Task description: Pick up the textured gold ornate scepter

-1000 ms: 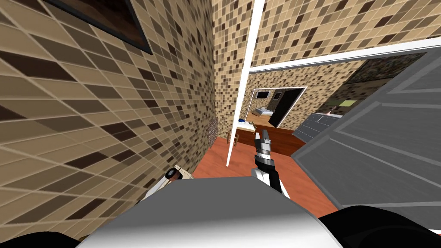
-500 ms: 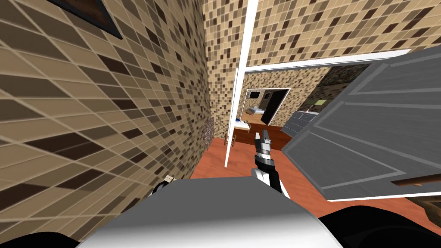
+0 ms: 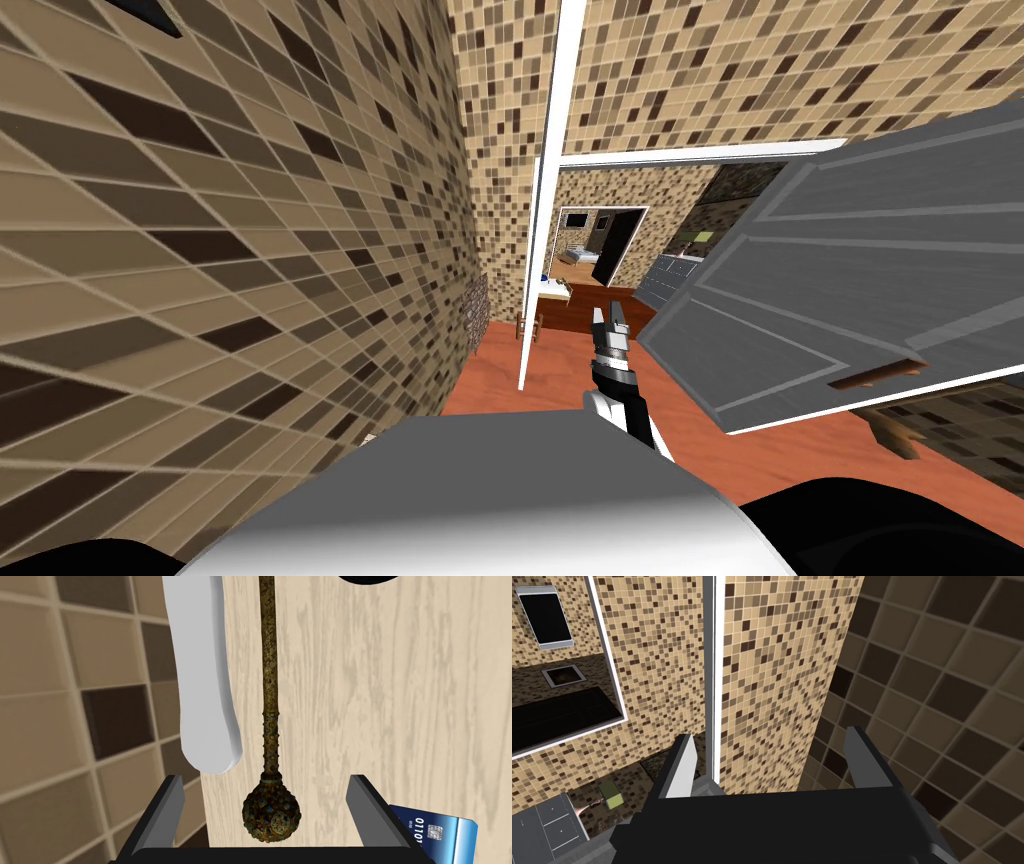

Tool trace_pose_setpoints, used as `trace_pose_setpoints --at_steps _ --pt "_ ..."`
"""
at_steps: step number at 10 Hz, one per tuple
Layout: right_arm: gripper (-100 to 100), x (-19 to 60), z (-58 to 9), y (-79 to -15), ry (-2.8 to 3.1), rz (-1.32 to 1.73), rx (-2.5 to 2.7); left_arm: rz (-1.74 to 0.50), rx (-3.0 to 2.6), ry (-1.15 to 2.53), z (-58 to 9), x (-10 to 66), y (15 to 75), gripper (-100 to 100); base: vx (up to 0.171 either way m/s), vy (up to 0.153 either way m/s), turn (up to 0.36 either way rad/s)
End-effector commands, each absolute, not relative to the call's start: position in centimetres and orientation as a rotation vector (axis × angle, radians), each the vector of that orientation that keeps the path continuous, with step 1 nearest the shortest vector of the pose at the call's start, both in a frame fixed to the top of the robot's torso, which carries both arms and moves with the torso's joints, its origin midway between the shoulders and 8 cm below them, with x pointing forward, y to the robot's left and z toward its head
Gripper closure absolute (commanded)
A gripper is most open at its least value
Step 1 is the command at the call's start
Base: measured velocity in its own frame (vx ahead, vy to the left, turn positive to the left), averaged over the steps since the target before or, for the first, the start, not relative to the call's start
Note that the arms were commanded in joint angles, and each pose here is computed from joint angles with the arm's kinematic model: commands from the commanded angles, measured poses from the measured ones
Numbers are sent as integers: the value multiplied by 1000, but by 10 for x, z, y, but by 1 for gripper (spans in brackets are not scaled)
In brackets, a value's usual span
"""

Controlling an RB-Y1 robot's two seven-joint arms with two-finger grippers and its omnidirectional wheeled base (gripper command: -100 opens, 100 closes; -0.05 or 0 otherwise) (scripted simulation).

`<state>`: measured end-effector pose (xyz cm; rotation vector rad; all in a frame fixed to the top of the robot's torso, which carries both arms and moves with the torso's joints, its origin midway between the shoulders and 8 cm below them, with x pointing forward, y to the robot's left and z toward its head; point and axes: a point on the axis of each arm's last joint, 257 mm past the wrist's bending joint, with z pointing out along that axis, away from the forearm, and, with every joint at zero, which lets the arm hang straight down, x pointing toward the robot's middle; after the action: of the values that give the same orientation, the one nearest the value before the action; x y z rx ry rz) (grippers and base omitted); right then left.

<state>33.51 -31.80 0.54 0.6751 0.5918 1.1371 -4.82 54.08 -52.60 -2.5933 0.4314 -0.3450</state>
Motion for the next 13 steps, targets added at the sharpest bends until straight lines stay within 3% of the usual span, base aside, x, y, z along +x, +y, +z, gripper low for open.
trace_pose_setpoints --at_steps 1,9,10,11,13 --pt "0 335 5 -318 592 1137 675 -274 -2663 361 -536 -81 537 -100 80 47 -317" --pt "0 335 5 -318 592 1137 675 -119 -2813 179 -554 -151 519 -100 39 40 -132" --pt "0 335 5 -318 592 1137 675 -117 -2817 176 -555 -152 518 0 0 0 0" --pt "0 335 5 -318 592 1137 675 -119 -2817 184 -565 -145 512 -100 -10 40 39" --pt "0 335 5 -318 592 1137 675 -121 -2818 188 -570 -141 509 -100 -5 8 -4"
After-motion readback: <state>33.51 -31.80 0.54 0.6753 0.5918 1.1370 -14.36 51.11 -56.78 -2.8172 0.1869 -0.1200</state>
